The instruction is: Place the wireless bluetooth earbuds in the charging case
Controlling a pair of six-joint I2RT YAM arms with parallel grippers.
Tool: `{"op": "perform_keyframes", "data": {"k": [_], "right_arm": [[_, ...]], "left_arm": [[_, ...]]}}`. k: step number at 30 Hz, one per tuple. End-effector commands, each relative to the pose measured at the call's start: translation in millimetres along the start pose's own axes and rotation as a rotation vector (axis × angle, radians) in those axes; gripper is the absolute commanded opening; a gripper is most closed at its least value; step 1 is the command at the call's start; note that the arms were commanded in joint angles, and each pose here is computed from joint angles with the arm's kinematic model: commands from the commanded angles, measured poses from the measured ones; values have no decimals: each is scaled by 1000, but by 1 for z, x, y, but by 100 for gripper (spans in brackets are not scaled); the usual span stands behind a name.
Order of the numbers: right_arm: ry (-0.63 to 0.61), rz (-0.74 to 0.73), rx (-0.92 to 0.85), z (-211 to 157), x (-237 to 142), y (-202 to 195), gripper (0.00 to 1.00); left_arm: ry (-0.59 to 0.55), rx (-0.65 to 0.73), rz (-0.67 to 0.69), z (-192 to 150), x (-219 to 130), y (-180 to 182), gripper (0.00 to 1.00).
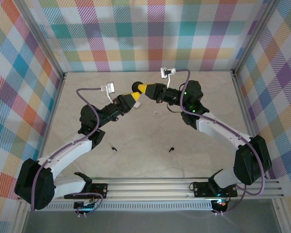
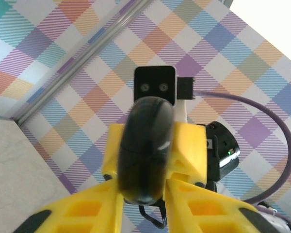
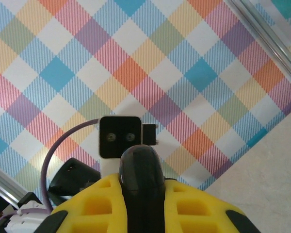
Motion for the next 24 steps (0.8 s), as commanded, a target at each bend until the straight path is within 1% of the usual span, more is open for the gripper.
{"op": "perform_keyframes", "data": {"k": [1,5,7,9,11,12,13,15,21,24], "right_arm": [[24,31,-3,-5,2,3,6],[52,44,-10,-8,4,7,6],[63,42,-12,-10,3,7,6],[63,39,-8,-11,2,6,6],[58,41,-4,-11,2,5,6],[59,43,-2,-11,2,5,6],[59,44,-2,-11,3,5,5],[60,44,5,-11,5,3,5],[69,65,19,-13,10,5,5],[75,67,20,-14,11,6,6]], "left_arm": [[-79,70,-96,27,4,-30,16],[-80,100,-66,28,0,-30,9],[-78,114,-52,28,-3,-31,9],[-77,121,-41,29,-4,-32,13],[-81,120,-30,30,-6,-32,24],[-84,118,-30,31,-6,-32,27],[-88,114,-34,33,-5,-33,29],[-94,109,-47,35,-4,-35,30],[-105,112,-61,38,-4,-39,25],[-89,116,-83,37,-2,-42,16]]}}
Point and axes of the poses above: each hand's point on the last joint's axis, 136 mm out from that joint toward the fingers, its own x axis out along the fingers, its own y axis along the line the jaws close on, z = x × y, the point moved 1 cm from there along -x, back along the fingers, and after that the axes turned 12 degrees about x, right-handed, at the moved point
